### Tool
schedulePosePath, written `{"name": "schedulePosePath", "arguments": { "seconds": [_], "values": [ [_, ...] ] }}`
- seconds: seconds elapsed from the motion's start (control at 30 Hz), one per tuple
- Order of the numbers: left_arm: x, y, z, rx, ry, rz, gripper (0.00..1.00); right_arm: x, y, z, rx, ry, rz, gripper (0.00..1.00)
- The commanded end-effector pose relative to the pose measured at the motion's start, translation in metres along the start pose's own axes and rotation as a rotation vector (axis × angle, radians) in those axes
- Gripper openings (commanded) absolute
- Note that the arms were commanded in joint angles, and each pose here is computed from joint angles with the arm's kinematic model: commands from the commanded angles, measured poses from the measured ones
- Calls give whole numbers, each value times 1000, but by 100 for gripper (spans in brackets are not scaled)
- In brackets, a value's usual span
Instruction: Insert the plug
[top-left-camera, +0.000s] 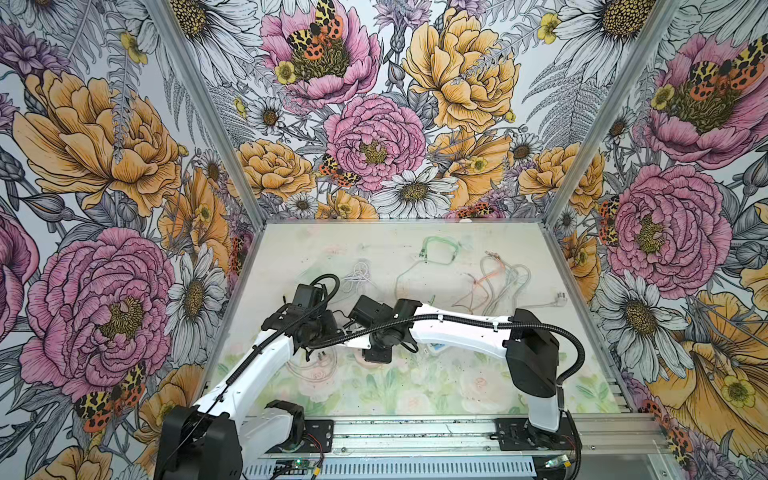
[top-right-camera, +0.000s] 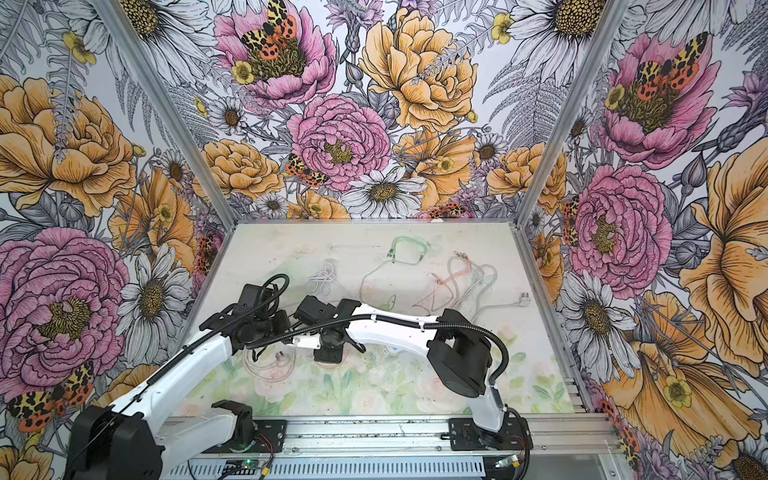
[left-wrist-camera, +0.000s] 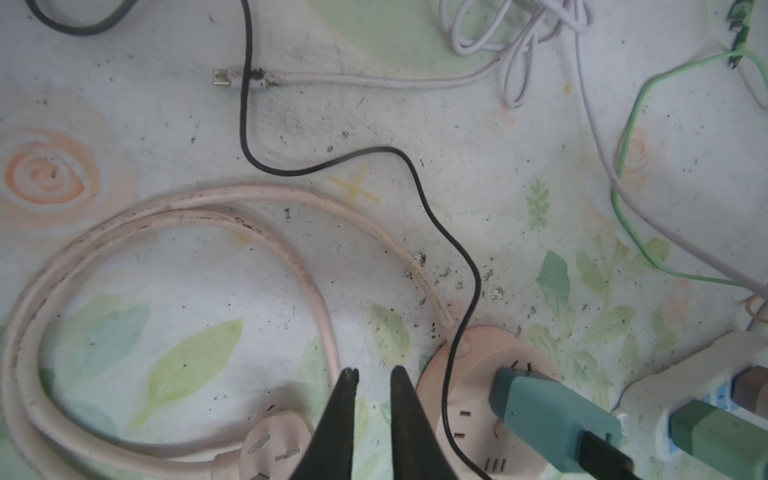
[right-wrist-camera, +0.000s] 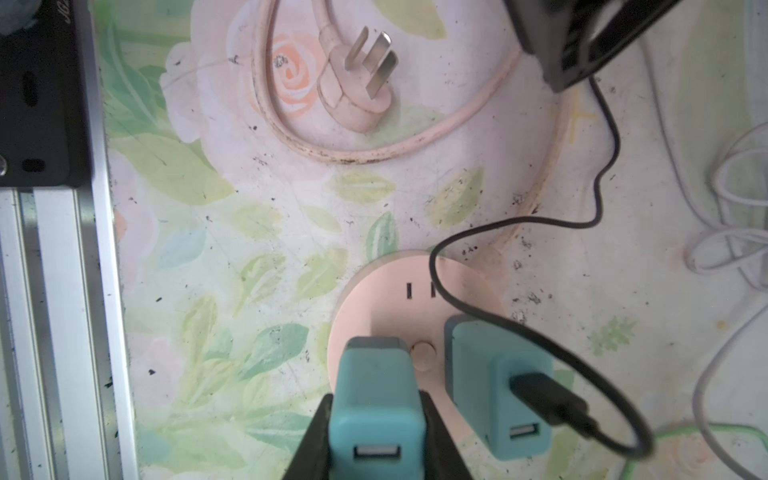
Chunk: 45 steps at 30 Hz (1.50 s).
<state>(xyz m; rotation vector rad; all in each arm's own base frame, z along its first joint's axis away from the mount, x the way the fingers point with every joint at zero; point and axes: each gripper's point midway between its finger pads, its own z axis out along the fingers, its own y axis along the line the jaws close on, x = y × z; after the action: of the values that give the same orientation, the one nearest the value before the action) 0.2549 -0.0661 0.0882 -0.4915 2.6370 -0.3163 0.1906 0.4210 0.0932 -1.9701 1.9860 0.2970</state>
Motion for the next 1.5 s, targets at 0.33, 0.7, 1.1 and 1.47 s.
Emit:
{"name": "schedulePosePath", "arguments": {
  "seconds": [0.33, 0.7, 1.1, 1.47],
  "values": [
    [-24, 11, -16, -24, -83, -19, 20, 5, 0, 10, 1, 31, 5, 0],
    [-27, 6, -20, 4, -88, -22, 20, 6, 2, 20, -17, 43, 19, 0],
    [-26, 8, -19, 5, -83, -22, 20, 13, 7, 24, -41, 69, 13, 0],
    [-26, 6, -18, 9, -75, -15, 20, 29, 21, 42, -126, 130, -1, 0]
  ]
}}
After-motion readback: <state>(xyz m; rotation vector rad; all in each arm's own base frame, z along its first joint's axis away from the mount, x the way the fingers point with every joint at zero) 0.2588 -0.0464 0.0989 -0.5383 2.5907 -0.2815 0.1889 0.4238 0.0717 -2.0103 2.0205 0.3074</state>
